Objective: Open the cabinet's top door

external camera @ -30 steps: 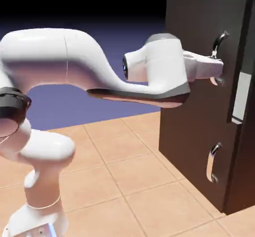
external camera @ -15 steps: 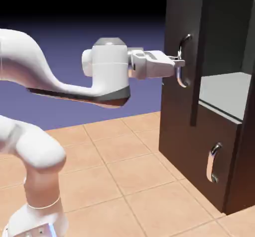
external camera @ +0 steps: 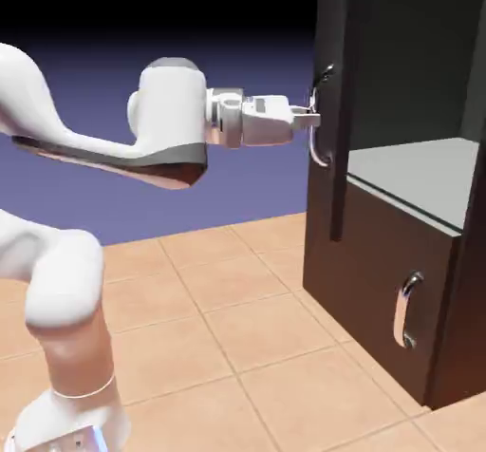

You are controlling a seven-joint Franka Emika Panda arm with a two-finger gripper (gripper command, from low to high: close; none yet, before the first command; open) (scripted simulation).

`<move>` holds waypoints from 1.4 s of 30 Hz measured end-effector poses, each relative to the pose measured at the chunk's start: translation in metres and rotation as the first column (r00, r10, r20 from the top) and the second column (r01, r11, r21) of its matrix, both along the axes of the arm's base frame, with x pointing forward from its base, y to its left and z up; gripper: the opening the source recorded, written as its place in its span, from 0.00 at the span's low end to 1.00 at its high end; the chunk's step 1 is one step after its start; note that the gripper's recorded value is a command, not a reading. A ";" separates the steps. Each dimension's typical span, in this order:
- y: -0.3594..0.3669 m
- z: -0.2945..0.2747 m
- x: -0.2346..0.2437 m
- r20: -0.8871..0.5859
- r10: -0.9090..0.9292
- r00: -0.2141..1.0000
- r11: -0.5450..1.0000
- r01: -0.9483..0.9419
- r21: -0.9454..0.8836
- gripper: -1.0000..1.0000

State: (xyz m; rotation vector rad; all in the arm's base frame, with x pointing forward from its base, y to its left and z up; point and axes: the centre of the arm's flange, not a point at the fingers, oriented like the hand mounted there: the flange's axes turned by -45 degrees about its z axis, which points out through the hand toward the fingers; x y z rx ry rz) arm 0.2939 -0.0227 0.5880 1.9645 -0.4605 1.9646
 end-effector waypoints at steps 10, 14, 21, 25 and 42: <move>0.035 0.000 -0.031 0.000 -0.103 0.995 0.995 0.103 0.000 0.00; 0.055 0.000 -0.046 0.000 -0.157 0.988 0.988 0.157 -0.001 0.00; 0.102 0.000 -0.076 0.001 -0.276 0.961 0.961 0.276 0.000 0.00; 0.133 0.000 -0.091 0.000 -0.349 0.937 0.937 0.349 0.000 0.00; 0.309 0.000 -0.131 0.000 -0.687 0.727 0.727 0.687 0.001 0.00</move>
